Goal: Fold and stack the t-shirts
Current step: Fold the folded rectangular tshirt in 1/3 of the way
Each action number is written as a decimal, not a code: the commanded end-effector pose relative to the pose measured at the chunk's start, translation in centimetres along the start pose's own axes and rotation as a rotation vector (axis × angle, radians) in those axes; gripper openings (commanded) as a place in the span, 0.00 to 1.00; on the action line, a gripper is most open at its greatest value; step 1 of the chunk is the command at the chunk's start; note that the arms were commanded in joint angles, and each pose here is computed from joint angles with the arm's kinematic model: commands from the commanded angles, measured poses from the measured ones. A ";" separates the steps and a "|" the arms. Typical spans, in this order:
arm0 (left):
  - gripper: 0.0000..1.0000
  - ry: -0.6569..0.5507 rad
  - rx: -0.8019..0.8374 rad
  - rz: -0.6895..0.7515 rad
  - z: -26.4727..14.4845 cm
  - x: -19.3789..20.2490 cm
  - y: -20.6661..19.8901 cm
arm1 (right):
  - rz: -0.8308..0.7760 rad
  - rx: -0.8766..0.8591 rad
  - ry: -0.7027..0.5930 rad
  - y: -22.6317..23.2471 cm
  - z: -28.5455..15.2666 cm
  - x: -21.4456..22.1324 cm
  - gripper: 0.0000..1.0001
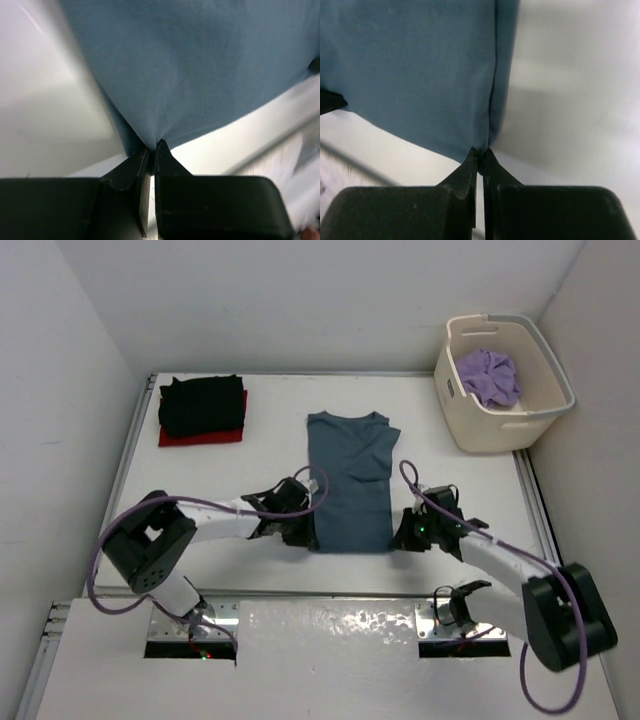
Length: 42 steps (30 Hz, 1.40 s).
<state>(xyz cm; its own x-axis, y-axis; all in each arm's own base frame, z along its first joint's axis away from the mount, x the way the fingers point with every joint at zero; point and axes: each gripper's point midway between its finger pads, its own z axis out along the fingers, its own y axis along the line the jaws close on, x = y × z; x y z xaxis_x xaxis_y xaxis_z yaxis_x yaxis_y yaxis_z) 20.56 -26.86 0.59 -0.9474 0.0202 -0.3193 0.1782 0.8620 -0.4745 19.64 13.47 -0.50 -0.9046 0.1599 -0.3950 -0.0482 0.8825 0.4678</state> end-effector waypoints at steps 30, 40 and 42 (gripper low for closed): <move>1.00 -0.452 -0.077 0.014 -7.9 -21.5 -0.2 | 0.046 0.409 -0.389 -3.6 4.6 -29.4 0.53; 1.00 -0.385 -0.078 -0.018 -5.5 -21.1 1.5 | 0.098 0.338 -0.335 -3.9 9.1 -30.6 0.29; 1.00 -0.381 -0.087 -0.018 -5.6 -21.1 1.7 | 0.105 0.331 -0.336 -3.8 9.4 -30.8 0.18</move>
<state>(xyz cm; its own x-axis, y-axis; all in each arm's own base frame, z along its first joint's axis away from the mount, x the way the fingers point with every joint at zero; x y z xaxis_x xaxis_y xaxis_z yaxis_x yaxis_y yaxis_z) 37.76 -22.52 8.79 -0.8180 -0.1633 -0.5515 0.0827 0.9155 -0.3938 49.51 8.42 0.77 -0.7481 0.3119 -0.5856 0.2375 0.9500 0.2025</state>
